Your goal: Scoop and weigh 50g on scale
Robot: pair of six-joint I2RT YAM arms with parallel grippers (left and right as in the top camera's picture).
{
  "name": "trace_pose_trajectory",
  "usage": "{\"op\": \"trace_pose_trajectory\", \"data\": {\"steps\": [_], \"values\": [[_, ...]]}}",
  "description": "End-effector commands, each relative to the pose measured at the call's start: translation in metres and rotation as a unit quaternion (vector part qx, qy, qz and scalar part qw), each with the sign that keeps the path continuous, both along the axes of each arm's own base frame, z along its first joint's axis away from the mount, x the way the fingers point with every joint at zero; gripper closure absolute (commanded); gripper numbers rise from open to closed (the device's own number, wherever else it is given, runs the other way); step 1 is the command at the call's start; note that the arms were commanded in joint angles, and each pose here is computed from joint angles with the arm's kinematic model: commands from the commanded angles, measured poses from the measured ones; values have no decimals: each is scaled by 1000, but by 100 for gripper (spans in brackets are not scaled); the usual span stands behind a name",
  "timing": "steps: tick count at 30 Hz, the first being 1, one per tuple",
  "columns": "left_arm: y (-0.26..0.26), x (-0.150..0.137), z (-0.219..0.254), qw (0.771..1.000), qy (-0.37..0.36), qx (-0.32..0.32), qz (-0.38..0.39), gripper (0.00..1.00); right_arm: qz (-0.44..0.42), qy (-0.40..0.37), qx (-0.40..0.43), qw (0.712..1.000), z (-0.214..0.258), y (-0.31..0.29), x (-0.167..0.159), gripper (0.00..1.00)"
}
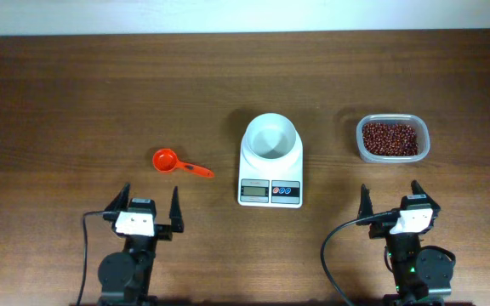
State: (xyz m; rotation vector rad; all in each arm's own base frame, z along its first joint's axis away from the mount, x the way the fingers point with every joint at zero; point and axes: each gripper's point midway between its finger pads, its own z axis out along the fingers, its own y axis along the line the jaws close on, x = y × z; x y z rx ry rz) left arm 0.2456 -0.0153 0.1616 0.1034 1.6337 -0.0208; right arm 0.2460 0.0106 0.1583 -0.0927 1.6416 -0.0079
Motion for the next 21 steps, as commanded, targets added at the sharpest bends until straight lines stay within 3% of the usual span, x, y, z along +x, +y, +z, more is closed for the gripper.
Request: {"op": "trace_pose_trajectory", "data": {"steps": [1, 7, 13, 16, 19, 21], "values": [[-18, -4, 15, 998, -10, -15, -53, 1, -4, 2, -2, 1000, -2, -2, 0, 1], [-17, -17, 39, 998, 22, -25, -50, 1, -4, 2, -2, 1000, -2, -2, 0, 1], [-16, -16, 57, 990, 113, -79, -35, 1, -4, 2, -2, 1000, -2, -2, 0, 1], [-26, -18, 57, 974, 201, -87, -57, 1, -4, 2, -2, 1000, -2, -2, 0, 1], [-65, -23, 55, 943, 260, -124, -166, 1, -4, 2, -2, 1000, -2, -2, 0, 1], [-75, -24, 48, 929, 283, -138, -194, 1, -4, 2, -2, 1000, -2, -2, 0, 1]]}}
